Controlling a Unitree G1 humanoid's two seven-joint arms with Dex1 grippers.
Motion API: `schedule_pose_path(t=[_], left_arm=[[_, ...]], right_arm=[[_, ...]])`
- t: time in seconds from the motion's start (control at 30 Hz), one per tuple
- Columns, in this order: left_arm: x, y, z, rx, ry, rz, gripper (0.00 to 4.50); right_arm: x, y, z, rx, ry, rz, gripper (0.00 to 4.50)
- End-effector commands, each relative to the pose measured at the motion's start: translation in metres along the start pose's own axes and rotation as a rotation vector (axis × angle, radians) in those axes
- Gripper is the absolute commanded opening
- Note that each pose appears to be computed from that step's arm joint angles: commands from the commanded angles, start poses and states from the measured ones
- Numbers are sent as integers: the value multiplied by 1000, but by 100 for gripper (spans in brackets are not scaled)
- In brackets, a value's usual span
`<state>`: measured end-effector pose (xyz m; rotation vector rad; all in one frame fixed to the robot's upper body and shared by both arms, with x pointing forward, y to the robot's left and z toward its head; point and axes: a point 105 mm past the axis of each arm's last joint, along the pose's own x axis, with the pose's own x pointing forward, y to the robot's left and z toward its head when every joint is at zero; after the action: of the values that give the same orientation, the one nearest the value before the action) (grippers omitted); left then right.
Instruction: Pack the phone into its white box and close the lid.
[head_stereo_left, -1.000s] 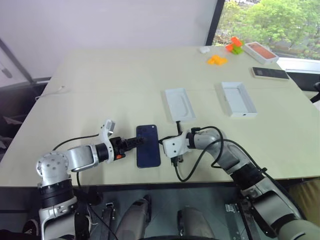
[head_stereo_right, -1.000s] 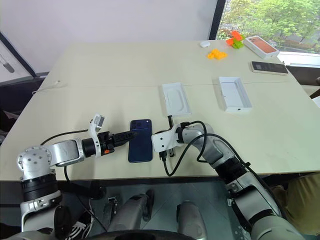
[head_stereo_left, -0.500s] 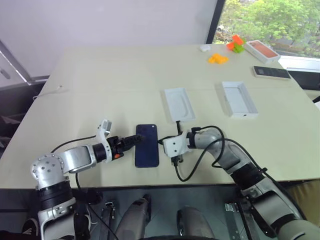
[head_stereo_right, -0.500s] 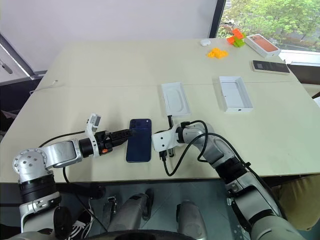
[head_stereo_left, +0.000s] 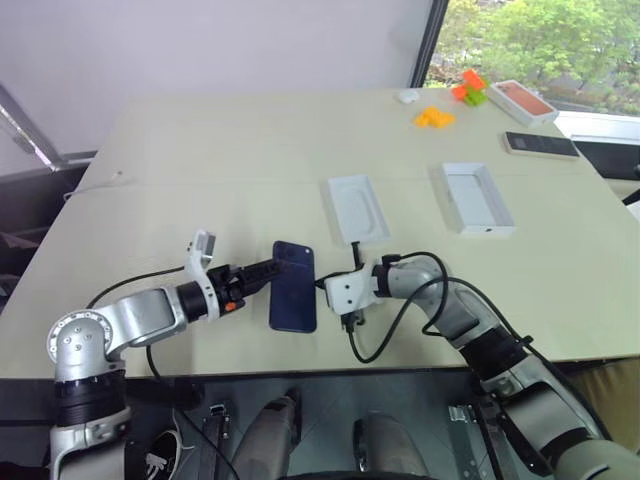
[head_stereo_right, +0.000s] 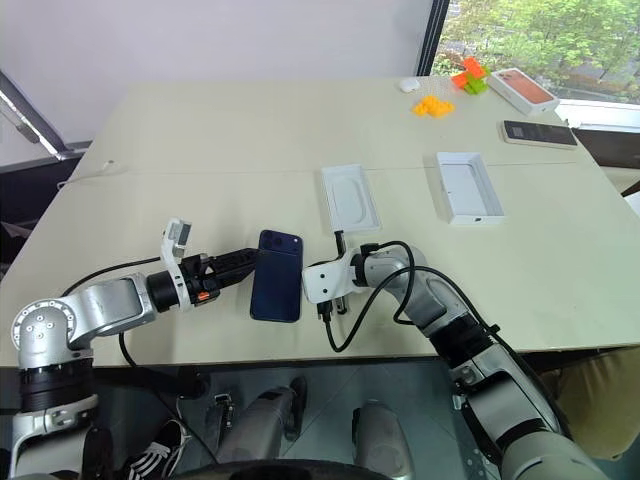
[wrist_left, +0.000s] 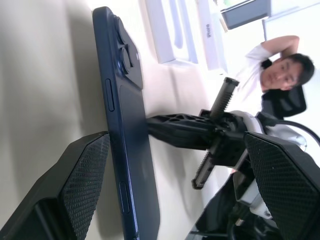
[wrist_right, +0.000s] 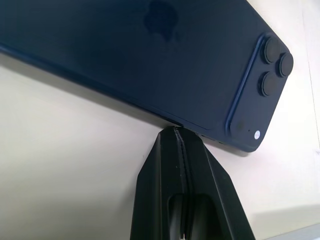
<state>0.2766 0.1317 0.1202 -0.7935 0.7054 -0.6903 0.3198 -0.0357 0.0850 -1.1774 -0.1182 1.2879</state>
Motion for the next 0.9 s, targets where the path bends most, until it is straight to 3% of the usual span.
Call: schedule_pose_path(t=[0.03, 0.37, 0.73, 0.9], left_arm=[[13, -23, -20, -22, 81, -134, 450], [21, -39, -6, -103, -4, -230, 450], [11, -44, -23, -72, 63, -274, 450], [17, -25, -28, -50, 84, -161, 450]], right_arm=[[13, 10, 18, -10, -66, 39, 3], [12, 9, 19, 3, -72, 30, 3], [12, 9, 19, -3, -69, 34, 3], [12, 8, 20, -3, -72, 33, 3]])
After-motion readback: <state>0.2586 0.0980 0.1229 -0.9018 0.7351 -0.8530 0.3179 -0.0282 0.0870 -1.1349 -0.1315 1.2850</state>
